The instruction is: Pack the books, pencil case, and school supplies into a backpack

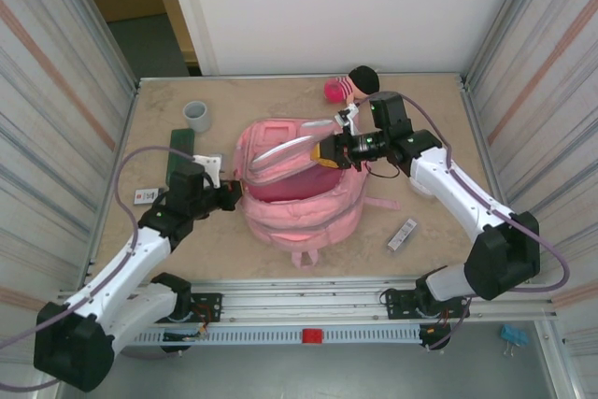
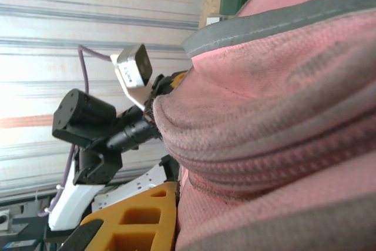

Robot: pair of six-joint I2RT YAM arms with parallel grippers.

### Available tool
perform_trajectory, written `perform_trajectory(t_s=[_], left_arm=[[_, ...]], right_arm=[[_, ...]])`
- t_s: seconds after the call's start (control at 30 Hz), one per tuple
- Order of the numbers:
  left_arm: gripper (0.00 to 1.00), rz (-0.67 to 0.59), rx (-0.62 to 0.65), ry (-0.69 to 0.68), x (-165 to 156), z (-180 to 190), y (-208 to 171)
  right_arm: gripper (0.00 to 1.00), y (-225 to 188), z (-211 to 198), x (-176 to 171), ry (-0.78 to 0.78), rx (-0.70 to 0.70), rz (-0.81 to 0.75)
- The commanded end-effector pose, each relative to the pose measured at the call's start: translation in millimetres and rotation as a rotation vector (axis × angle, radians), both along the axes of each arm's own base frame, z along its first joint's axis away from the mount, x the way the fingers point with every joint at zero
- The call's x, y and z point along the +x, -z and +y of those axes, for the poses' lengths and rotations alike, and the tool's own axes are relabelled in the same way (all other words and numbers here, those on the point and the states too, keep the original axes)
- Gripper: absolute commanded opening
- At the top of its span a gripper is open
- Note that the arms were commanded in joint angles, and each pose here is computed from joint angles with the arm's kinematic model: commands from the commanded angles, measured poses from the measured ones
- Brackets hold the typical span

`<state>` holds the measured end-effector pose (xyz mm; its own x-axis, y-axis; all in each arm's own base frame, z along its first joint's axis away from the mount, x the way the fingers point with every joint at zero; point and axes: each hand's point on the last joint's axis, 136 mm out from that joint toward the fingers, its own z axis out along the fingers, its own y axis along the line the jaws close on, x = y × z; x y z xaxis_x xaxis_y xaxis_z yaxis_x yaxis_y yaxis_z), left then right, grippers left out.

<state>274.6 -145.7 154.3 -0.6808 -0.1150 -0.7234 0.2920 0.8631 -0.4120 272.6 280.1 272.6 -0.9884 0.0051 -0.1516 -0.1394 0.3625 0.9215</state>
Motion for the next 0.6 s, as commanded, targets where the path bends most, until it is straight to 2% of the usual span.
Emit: perform_trajectory(t_s=[0.0, 0.1, 0.13, 0.2, 0.3, 0.43, 0.5, 0.57], left_arm=[[0.00, -0.061, 0.087, -0.064, 23, 19, 11], [0.00, -0.069, 0.097, -0.041, 30, 15, 12], [0.03, -0.072, 0.094, -0.038, 31, 14, 10], [0.13, -0.091, 0.080, -0.029, 31, 12, 0], [0.34, -0.160, 0.083, 0.023, 23, 9, -21], [0.62, -0.377, 0.165, 0.226, 4, -5, -65], [0.72, -0.480, 0.190, 0.328, -5, -14, -86], [0.77, -0.544, 0.219, 0.413, -12, -23, -100]], right_arm=[[0.00, -59, 5, -23, -0.183, 0.158, -0.151], [0.00, -57, 6, -19, -0.171, 0.144, -0.159], [0.00, -57, 6, -17, -0.165, 0.138, -0.159], [0.00, -54, 6, -12, -0.144, 0.121, -0.162], [0.00, -45, 6, -3, -0.109, 0.083, -0.158], [0.00, -42, 9, 4, -0.088, 0.062, -0.169], [0.00, -43, 14, 5, -0.094, 0.068, -0.179], [0.00, -44, 23, 5, -0.109, 0.077, -0.189]])
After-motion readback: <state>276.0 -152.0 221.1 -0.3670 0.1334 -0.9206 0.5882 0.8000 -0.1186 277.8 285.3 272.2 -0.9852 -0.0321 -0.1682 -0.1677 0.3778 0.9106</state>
